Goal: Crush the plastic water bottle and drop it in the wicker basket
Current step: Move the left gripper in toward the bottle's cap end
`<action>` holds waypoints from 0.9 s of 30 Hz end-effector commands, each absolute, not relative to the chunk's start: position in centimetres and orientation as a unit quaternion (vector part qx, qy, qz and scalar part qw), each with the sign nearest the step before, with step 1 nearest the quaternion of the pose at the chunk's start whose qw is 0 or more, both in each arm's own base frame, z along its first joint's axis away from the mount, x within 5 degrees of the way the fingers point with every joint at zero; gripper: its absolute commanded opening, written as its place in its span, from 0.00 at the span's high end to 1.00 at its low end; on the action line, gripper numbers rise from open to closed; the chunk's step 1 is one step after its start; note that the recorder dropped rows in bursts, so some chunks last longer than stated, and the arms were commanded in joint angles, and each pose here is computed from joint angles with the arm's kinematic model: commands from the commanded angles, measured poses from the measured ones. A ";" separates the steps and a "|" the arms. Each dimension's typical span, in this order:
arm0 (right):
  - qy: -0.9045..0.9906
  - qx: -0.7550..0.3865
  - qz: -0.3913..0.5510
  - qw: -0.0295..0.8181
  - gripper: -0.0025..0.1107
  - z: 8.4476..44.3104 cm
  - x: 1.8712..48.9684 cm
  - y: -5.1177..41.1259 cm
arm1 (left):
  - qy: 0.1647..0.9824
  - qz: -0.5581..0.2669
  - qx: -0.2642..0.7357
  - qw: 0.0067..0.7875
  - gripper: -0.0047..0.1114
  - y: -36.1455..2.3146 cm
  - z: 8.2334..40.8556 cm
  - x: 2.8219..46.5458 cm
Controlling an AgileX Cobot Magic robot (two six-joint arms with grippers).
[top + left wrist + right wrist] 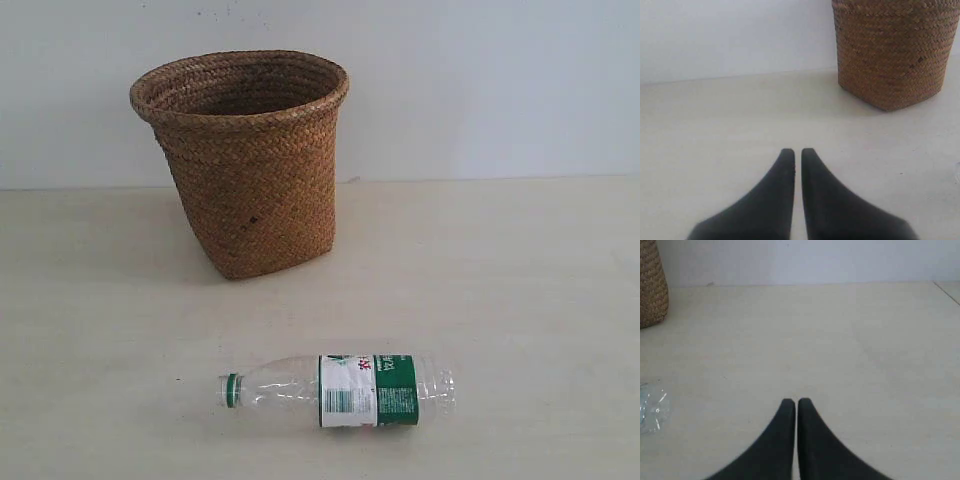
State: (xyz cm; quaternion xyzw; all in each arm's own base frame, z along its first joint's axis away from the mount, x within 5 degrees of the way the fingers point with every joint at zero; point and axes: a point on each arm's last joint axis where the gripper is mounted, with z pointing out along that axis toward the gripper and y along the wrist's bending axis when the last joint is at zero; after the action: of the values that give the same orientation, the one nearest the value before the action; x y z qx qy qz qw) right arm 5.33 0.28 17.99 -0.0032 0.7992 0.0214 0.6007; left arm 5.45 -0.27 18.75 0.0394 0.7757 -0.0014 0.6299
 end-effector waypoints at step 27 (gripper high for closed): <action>0.795 -0.005 0.021 0.606 0.98 18.1 5.3 0.3 | 0.568 -0.092 -0.032 0.817 0.92 -0.2 31.6 3.7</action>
State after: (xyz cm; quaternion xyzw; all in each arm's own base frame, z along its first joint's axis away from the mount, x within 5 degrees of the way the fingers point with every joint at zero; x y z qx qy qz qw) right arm 5.33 0.28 17.99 -0.0032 0.7992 0.0214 0.6007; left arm 3.69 -0.24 29.50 -0.0326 0.5559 -0.0995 0.8246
